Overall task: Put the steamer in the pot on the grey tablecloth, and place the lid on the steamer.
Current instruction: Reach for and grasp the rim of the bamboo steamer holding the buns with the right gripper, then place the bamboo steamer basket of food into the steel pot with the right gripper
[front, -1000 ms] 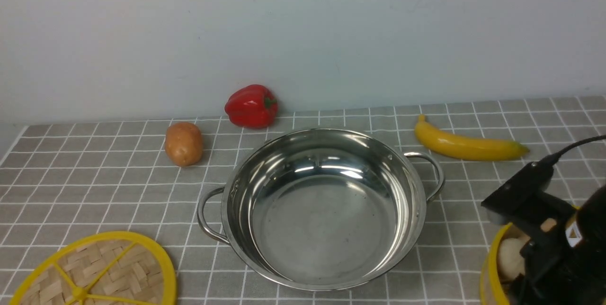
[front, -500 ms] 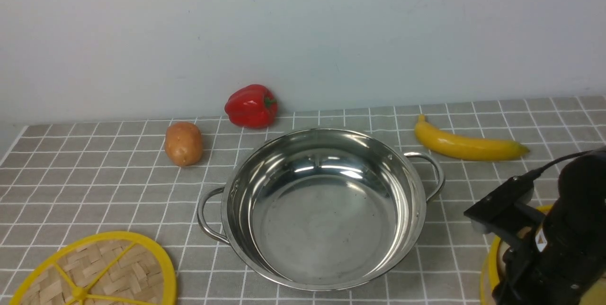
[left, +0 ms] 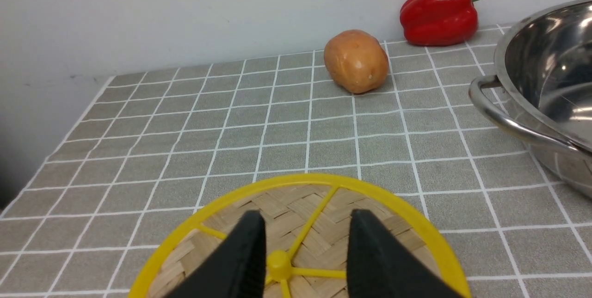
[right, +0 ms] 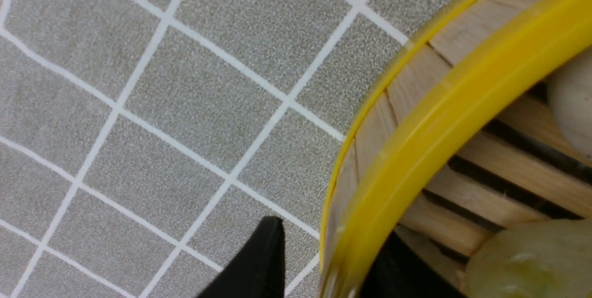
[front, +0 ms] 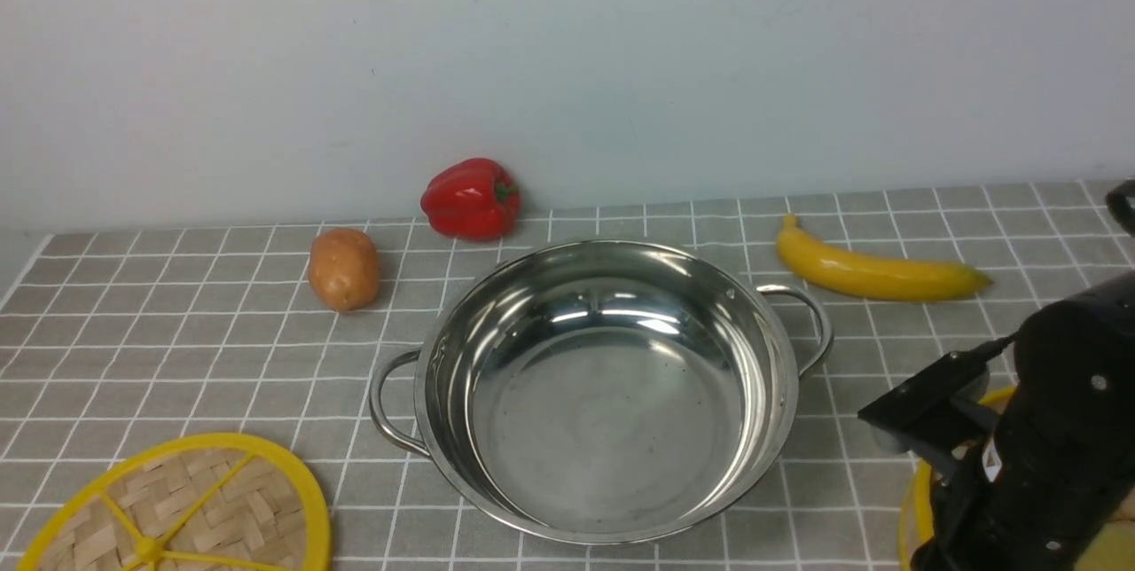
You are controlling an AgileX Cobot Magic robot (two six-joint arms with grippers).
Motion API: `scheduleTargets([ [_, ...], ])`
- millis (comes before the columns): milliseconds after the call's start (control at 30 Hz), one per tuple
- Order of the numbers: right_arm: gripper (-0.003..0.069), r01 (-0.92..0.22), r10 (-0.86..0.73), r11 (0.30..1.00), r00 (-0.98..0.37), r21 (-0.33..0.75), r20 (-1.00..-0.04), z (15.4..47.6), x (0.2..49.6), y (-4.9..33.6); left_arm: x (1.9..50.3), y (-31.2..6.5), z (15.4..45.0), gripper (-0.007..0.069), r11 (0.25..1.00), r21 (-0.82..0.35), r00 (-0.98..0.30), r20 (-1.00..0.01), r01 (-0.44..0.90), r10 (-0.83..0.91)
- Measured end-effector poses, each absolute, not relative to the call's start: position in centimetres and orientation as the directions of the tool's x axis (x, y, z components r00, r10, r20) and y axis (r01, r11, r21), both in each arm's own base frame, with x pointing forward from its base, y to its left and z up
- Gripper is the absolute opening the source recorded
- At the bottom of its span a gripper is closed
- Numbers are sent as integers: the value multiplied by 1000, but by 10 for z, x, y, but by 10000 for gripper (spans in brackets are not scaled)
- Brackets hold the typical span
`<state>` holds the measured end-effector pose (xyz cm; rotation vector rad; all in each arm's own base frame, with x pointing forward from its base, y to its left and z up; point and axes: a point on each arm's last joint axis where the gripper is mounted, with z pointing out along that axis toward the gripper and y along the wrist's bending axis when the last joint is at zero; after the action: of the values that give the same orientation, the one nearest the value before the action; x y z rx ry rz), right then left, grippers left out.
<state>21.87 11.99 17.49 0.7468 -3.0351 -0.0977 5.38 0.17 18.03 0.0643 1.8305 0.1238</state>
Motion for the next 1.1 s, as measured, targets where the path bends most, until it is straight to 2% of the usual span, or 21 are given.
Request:
scheduleTargets([
  [133, 201, -464, -465, 884, -885, 63, 2, 175, 219, 120, 54, 2, 180, 243, 993, 119, -260, -959, -21, 109],
  [200, 120, -471, -473, 880, -881, 54, 14, 175, 218, 118, 54, 2, 180, 243, 993, 119, -260, -959, -21, 109],
  [233, 112, -468, -469, 882, -883, 54, 17, 175, 218, 118, 54, 2, 180, 243, 993, 119, -260, -959, -21, 109],
  [267, 68, -450, -453, 891, -891, 59, 40, 175, 216, 118, 54, 2, 180, 243, 993, 119, -260, -959, -21, 109],
  [567, 66, -468, -470, 883, -882, 36, 36, 181, 214, 114, 54, 2, 180, 243, 993, 119, -260, -959, -21, 109],
  [733, 69, -455, -455, 890, -890, 8, -1, 201, 206, 108, 54, 2, 180, 243, 993, 119, -260, -959, -21, 109],
  [867, 83, -454, -455, 891, -890, -24, -32, 230, 196, 99, 54, 2, 180, 243, 993, 119, -260, -959, -21, 109],
  [967, 83, -455, -456, 890, -886, -36, -85, 255, 200, 100, 54, 2, 180, 243, 993, 119, -260, -959, -21, 109],
  [1100, 83, -486, -481, 873, -842, -45, -246, 296, 218, 109, 54, 2, 180, 243, 993, 119, -260, -959, -21, 109],
])
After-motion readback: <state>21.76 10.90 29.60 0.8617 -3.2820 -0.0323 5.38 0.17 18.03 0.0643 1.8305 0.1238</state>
